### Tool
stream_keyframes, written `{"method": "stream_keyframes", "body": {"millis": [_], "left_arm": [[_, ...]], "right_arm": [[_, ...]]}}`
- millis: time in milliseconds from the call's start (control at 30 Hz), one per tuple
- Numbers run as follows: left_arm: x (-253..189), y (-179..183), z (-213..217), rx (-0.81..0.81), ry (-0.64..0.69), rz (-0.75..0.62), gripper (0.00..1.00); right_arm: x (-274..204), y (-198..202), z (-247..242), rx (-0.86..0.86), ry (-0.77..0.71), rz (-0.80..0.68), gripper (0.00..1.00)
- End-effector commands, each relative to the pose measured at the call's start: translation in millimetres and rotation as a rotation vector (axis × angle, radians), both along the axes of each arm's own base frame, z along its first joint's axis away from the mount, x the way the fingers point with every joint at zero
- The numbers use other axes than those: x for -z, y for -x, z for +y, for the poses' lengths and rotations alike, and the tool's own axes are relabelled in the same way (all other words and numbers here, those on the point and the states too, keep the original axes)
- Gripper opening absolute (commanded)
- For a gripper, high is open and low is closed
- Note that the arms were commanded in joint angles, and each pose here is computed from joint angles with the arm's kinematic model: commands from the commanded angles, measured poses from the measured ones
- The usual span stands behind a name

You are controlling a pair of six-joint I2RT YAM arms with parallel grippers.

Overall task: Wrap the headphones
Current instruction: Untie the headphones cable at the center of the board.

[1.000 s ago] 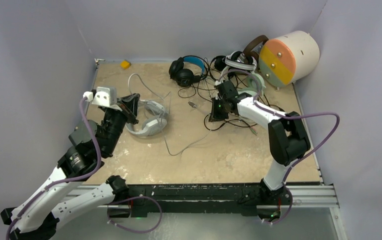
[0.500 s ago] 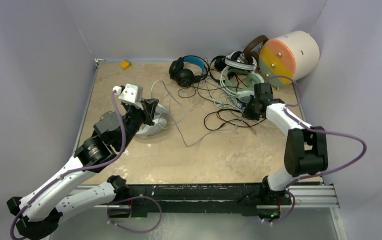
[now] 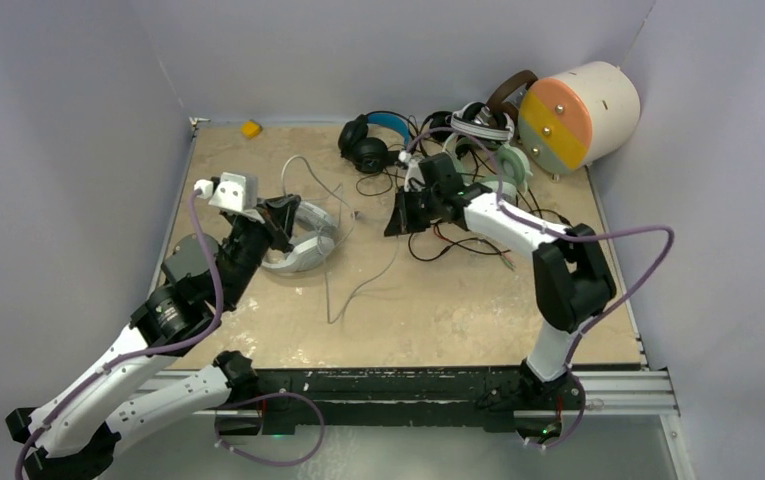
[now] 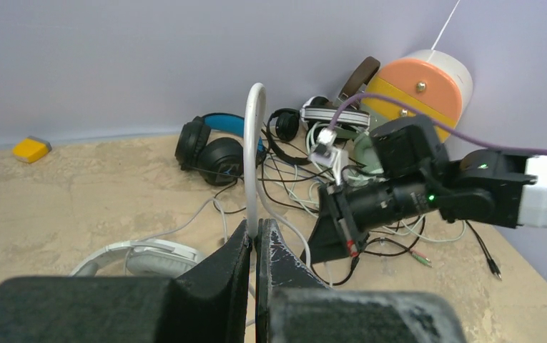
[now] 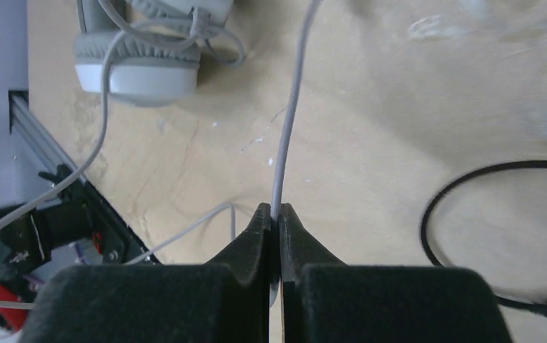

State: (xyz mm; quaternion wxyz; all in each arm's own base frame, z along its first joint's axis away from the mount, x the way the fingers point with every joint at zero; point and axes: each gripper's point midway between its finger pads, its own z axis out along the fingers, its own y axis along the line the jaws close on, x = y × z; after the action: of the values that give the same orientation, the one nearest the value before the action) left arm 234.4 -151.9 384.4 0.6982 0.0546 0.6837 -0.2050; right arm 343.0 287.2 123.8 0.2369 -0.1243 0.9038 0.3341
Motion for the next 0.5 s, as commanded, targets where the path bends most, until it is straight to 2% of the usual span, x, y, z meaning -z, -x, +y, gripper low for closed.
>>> {"method": "stream_keyframes", "body": {"millis": [0, 200, 367, 467], "left_arm": [[-15.0, 0.8, 7.1, -0.022, 0.024, -0.035, 0.0], [-7.5, -0.8, 4.8, -0.019, 0.007, -0.022, 0.0], [-4.8, -1.1, 3.1, -0.013, 0.001, -0.016, 0.0], [-0.3, -2.2, -2.3, 0.003, -0.004, -0.007, 0.0]], "right_arm": [[17.3, -1.7, 13.4, -0.046, -0.037, 0.074, 0.0], [99.0, -5.3, -9.9, 0.078, 0.173, 0.251, 0.0], [130.1, -10.7, -65.7, 0.275, 0.402, 0.263, 0.0], [138.3, -6.3, -103.6, 0.368, 0.353, 0.329, 0.0]]}}
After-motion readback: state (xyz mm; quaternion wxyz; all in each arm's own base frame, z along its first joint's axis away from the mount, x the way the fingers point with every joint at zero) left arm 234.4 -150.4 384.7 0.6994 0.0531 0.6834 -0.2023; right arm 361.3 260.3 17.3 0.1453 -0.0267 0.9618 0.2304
